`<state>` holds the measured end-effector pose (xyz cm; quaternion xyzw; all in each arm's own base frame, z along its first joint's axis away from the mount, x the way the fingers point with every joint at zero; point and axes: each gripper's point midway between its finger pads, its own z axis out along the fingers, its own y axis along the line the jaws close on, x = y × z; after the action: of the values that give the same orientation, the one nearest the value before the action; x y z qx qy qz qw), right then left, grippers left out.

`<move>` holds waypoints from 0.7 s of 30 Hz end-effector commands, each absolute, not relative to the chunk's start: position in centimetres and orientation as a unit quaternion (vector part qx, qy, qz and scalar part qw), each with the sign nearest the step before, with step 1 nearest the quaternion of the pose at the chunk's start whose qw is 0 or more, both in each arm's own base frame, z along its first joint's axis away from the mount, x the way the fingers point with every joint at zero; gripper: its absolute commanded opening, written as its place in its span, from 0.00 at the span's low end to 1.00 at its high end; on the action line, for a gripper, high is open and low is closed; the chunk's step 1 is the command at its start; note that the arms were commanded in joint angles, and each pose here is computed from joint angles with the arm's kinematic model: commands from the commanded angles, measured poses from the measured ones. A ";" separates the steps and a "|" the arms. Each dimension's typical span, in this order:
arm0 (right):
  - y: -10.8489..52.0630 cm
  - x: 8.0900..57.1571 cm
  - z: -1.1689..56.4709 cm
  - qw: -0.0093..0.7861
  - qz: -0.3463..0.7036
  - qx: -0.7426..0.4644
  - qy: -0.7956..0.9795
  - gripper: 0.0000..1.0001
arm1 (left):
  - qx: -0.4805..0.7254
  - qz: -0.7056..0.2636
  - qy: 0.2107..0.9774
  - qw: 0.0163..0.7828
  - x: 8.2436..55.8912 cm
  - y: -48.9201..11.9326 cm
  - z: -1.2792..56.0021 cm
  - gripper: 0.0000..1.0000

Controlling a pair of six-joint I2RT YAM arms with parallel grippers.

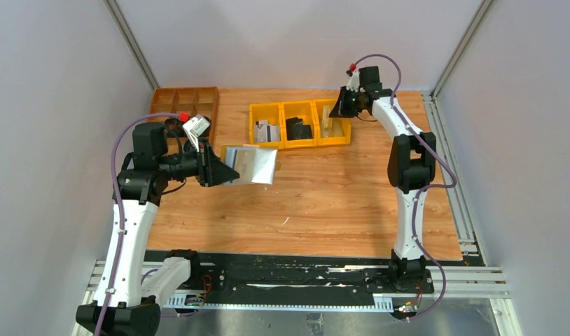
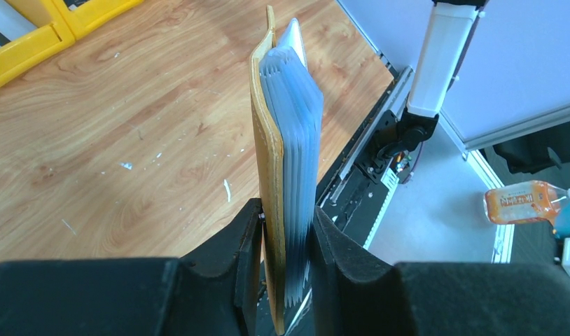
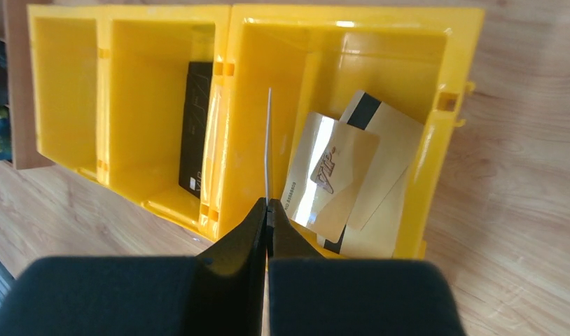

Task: Take the credit cards out of the card holder
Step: Place the credit card in the storage box.

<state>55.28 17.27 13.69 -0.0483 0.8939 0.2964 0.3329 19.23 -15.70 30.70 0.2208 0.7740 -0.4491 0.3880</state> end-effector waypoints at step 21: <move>12.3 52.4 9.2 0.308 0.084 -0.050 0.946 0.43 | 0.260 -0.473 0.739 0.403 17.7 -16.4 33.0 0.00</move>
<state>53.78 13.68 7.07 -0.0432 0.9436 0.1426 0.2957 18.63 -16.07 31.33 0.2354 0.7610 -0.4646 0.3868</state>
